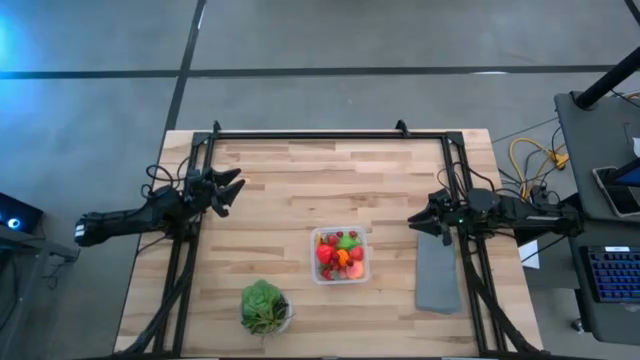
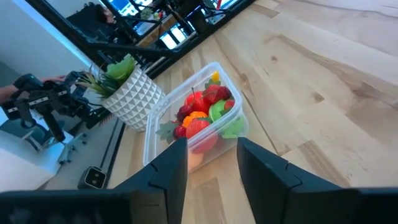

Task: Pick and placing Produce into tupperware
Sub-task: Return to Home Position

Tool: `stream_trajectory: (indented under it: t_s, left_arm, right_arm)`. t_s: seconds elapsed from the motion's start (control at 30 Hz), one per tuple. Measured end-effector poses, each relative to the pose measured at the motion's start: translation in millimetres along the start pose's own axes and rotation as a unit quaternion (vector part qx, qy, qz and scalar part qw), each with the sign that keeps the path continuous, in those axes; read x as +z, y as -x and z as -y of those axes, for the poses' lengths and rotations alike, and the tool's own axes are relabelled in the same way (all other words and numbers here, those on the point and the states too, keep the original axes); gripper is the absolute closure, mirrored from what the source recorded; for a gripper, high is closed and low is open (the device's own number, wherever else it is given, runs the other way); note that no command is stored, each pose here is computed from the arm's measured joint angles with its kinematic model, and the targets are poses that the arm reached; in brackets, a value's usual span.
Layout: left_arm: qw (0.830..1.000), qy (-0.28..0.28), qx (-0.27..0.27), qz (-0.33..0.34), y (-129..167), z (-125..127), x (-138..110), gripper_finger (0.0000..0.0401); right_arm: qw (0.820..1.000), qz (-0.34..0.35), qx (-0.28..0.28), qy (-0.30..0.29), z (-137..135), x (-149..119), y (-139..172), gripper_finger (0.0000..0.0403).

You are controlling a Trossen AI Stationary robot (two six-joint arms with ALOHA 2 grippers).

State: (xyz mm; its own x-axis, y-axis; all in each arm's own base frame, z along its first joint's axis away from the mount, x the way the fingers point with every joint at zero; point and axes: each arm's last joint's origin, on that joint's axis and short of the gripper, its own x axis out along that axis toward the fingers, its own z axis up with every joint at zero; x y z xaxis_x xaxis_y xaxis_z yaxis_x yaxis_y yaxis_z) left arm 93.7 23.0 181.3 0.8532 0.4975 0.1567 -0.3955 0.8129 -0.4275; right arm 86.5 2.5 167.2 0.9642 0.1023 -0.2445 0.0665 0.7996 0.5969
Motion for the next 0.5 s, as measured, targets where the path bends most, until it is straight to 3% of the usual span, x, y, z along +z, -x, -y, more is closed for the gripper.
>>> stream_trajectory:
  t_s: [0.5]
  left_arm:
    - [1.0,-0.004,0.004,-0.009,-1.3,-0.2,-2.0,0.0149]
  right_arm:
    - [1.0,0.0,0.0,0.0,0.0,-0.1,0.0,0.0269]
